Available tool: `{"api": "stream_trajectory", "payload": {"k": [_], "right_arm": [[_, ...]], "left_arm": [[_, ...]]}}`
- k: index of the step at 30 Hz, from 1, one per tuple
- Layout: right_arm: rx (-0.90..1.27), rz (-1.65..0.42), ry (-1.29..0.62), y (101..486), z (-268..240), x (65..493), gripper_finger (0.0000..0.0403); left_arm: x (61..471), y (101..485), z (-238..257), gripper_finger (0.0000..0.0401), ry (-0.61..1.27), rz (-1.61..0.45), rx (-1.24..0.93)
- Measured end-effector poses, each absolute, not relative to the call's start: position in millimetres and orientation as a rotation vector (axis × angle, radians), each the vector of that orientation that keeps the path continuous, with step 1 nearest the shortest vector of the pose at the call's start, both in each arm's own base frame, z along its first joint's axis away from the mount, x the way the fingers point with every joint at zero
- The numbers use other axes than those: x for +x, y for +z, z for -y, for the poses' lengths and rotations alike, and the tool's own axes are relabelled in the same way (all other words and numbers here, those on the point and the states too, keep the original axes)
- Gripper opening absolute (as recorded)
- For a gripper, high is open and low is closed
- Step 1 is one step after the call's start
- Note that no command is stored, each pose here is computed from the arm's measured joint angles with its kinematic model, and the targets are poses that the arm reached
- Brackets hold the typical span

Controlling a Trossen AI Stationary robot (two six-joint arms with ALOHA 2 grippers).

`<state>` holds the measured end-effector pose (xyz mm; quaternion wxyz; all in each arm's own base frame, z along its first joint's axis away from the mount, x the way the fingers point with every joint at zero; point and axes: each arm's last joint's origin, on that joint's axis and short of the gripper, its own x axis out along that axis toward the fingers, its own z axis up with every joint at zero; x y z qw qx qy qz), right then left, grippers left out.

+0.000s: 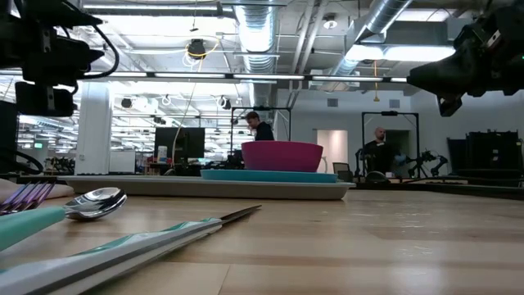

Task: Set up tray
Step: Put the brown napkin on the gray serving tray to the left of the blue plate

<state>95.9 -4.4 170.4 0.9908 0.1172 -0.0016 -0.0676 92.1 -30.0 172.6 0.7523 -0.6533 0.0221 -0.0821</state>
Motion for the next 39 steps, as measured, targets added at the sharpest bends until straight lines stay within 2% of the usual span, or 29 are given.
{"api": "stream_trajectory", "payload": {"k": [4,8,14,20,24,27,31,39], "right_arm": [[0.235,0.003,-0.136,170,4,96,0.0064],[0.235,0.003,-0.136,170,4,96,0.0064],[0.235,0.003,-0.136,170,4,96,0.0064],[0.235,0.003,-0.136,170,4,96,0.0064],[0.235,0.003,-0.136,170,4,96,0.0064],[0.235,0.003,-0.136,170,4,96,0.0064],[0.235,0.003,-0.136,170,4,96,0.0064],[0.235,0.003,-0.136,170,4,96,0.0064]], "left_arm": [[92,174,28,0.0169,-0.121,0.001,-1.428],[89,181,26,0.0169,-0.053,-0.091,-1.379],[81,191,24,0.0169,0.229,-0.442,-1.267],[97,211,32,0.0169,0.424,-0.738,-1.151],[110,208,42,0.0169,0.51,-1.032,-1.05],[121,200,49,0.0169,0.5,-1.205,-0.974],[132,187,54,0.0169,0.507,-1.314,-0.887],[133,171,52,0.0169,0.703,-1.402,-0.747]]}}
